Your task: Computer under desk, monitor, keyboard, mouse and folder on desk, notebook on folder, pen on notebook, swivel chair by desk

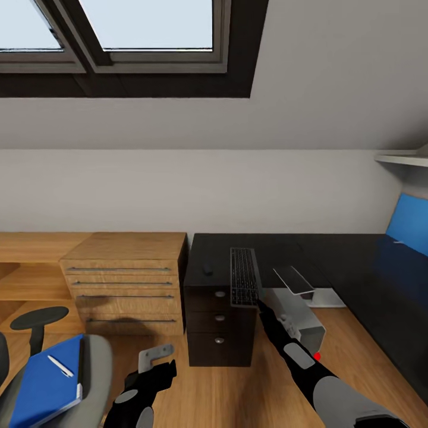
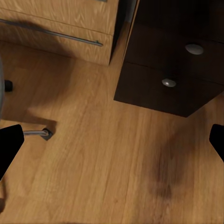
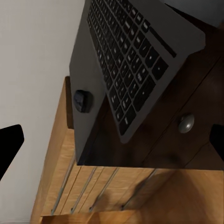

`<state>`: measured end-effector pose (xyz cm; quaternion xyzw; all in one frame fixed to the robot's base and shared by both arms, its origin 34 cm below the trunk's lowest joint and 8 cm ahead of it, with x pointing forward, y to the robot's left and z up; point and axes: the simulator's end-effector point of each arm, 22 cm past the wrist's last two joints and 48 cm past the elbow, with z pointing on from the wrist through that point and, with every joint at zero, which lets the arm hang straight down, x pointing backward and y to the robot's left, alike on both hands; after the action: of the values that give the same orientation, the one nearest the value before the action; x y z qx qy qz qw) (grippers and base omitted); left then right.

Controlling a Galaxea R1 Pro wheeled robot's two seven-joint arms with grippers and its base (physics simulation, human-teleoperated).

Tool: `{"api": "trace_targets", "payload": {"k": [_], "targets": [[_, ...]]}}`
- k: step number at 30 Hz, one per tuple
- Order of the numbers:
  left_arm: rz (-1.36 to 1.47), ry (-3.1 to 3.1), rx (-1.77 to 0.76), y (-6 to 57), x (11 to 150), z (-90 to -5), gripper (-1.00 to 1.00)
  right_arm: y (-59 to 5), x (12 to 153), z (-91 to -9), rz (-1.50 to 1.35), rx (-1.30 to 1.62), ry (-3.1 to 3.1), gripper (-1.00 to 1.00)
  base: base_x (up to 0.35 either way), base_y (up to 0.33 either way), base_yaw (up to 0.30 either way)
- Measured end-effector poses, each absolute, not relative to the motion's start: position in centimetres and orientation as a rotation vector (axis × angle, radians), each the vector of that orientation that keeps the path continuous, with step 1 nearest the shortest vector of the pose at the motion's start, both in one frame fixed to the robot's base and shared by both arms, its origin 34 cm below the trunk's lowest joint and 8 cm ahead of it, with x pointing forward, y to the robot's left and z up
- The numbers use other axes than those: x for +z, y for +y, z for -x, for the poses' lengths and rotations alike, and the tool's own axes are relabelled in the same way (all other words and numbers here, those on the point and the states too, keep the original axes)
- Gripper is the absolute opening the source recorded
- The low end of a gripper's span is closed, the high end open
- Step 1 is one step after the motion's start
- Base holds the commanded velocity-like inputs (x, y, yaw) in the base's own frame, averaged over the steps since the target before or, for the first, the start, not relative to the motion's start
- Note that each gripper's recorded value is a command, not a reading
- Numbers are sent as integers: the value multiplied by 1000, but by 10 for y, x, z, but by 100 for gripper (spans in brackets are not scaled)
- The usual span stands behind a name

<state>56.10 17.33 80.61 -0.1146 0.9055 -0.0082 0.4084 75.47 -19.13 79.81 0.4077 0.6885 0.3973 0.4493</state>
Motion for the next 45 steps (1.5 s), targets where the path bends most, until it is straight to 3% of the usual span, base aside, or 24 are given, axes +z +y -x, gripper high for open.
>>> {"api": "trace_targets", "payload": {"k": [45], "targets": [[293, 2257, -27, 175, 740, -561, 100, -196, 733, -755, -1045, 1074, 1671, 100, 0, 0, 0]]}}
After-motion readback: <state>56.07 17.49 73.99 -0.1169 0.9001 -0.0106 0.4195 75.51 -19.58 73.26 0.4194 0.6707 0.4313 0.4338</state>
